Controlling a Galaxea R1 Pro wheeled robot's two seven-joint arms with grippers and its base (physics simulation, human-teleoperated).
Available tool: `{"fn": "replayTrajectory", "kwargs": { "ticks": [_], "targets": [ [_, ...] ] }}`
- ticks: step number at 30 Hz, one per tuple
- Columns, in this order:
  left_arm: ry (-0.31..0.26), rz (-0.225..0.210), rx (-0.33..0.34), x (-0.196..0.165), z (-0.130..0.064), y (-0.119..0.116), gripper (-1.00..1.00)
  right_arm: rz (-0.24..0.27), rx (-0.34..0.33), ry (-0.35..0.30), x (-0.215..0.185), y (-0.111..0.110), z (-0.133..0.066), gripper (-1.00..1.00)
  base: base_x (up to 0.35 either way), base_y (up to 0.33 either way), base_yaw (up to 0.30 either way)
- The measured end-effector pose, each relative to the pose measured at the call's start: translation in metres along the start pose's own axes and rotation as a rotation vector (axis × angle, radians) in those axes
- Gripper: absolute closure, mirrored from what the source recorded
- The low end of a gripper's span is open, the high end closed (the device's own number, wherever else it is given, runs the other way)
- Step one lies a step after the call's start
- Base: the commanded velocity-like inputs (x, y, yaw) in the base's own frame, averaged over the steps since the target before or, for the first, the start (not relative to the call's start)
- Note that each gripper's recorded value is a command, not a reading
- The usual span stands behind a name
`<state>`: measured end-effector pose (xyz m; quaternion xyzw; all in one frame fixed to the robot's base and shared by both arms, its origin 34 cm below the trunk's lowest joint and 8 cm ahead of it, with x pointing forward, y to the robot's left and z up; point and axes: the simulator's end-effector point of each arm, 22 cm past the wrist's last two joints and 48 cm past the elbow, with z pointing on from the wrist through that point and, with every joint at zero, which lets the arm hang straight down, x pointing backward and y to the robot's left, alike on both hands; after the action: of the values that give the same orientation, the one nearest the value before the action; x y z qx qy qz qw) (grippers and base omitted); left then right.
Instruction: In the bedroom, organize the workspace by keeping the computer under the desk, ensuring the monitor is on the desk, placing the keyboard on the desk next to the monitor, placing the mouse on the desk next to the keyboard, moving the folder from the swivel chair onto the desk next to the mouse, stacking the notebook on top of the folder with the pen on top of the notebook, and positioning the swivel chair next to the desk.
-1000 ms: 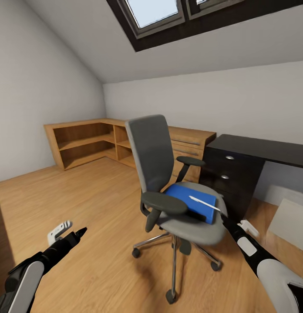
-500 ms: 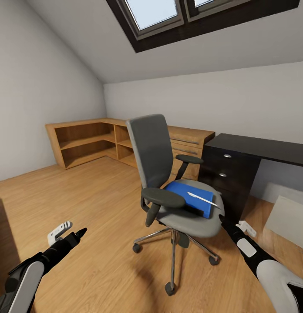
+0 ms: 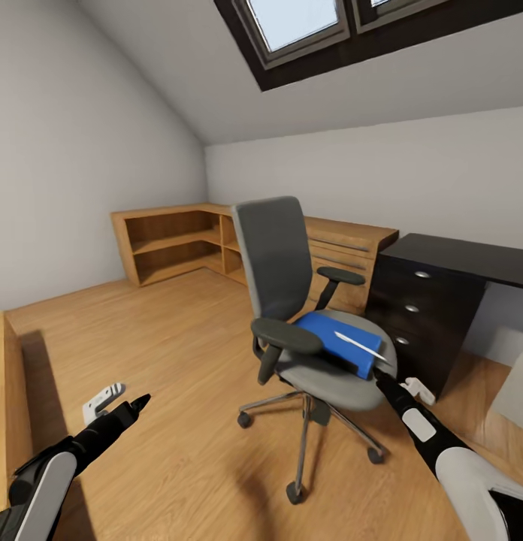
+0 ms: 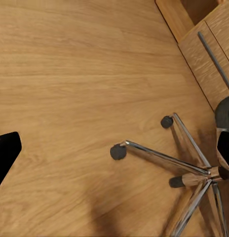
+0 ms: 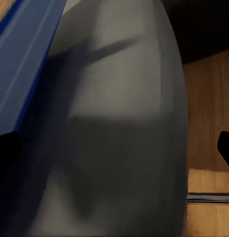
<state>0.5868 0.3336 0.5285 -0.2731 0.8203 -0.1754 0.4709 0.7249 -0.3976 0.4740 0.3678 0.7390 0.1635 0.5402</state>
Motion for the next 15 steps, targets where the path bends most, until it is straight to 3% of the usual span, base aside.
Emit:
{"fn": "replayTrajectory", "kwargs": {
  "ticks": [6, 8, 11, 15],
  "targets": [
    [0.013, 0.012, 0.01, 0.006, 0.002, -0.006, -1.0, 0.005, -0.018, 0.007, 0.01, 0.013, 0.001, -1.0, 0.0, 0.0, 0.263],
    [0.053, 0.058, 0.044, 0.025, 0.005, -0.027, -1.0, 0.005, -0.021, 0.009, 0.012, 0.015, 0.001, -1.0, 0.0, 0.0, 0.263],
    [0.07, 0.109, 0.045, 0.035, 0.007, -0.034, -1.0, 0.008, -0.019, 0.007, 0.012, 0.015, 0.002, -1.0, 0.002, 0.0, 0.263],
    [0.081, 0.138, 0.048, 0.042, 0.009, -0.039, -1.0, 0.01, -0.019, 0.006, 0.011, 0.014, 0.002, -1.0, 0.072, 0.0, 0.263]
  ]
}}
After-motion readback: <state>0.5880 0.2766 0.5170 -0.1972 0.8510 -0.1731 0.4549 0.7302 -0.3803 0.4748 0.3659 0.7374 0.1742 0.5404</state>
